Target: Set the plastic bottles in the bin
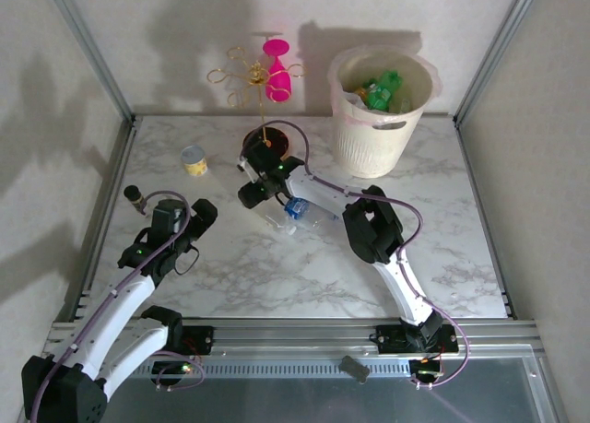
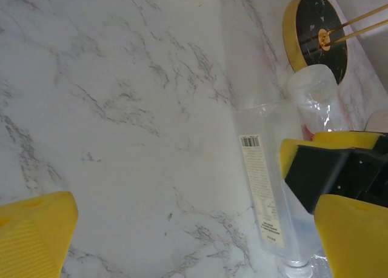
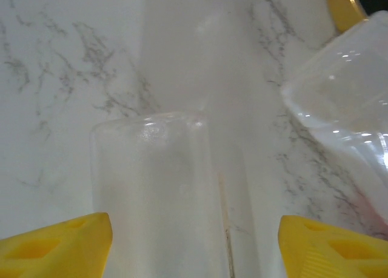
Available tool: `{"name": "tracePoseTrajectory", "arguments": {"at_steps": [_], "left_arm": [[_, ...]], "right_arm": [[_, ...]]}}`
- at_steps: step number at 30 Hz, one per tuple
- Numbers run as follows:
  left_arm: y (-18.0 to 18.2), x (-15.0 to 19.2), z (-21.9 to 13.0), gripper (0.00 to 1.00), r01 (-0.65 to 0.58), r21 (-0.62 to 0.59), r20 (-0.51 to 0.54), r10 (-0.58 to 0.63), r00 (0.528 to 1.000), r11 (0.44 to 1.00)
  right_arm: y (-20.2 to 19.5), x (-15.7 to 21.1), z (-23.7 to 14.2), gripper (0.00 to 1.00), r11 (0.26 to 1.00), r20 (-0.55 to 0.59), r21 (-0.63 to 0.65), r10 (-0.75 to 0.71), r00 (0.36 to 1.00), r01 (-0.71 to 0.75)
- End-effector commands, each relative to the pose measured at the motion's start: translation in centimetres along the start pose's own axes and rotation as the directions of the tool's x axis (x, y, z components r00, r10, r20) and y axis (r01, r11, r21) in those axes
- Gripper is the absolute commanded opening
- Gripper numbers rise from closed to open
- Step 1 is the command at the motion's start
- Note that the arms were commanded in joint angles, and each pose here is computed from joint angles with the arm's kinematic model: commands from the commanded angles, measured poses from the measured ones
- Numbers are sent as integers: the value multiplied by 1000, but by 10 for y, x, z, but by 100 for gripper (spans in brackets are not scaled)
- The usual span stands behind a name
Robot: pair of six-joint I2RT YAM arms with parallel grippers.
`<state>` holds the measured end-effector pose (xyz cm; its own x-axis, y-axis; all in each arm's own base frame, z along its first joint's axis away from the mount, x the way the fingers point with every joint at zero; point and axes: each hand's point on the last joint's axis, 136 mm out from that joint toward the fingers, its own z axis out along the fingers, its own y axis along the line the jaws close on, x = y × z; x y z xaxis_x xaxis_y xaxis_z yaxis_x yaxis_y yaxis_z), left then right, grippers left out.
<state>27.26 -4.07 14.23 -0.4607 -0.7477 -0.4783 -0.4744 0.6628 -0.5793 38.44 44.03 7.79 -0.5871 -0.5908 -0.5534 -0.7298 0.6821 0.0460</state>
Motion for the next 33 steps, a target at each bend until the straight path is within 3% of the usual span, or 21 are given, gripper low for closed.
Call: {"name": "tracePoseTrajectory", "arguments": {"at_steps": [1,8,24,29,33], "left_arm": [[-3,-2,2,100,-14,18,4,14,1000,1000],[-6,-2,2,100,-29,28,-1,29,1000,999],[-12,-8,-11,100,-35,57,18,34,999,998],[-20,-13,-17,100,-42,79,29,40,999,996],[-28,-17,-24,100,-55,103,34,52,998,993]], "right_arm": [[16,23,15,72,999,-78,-26,-24,997,22],[23,45,28,71,999,-128,-22,-31,991,28],[43,54,17,70,997,-122,-81,-18,992,8],[43,53,6,47,997,-103,-74,-10,995,2],[49,47,-7,43,996,-78,-88,-12,997,5]]}}
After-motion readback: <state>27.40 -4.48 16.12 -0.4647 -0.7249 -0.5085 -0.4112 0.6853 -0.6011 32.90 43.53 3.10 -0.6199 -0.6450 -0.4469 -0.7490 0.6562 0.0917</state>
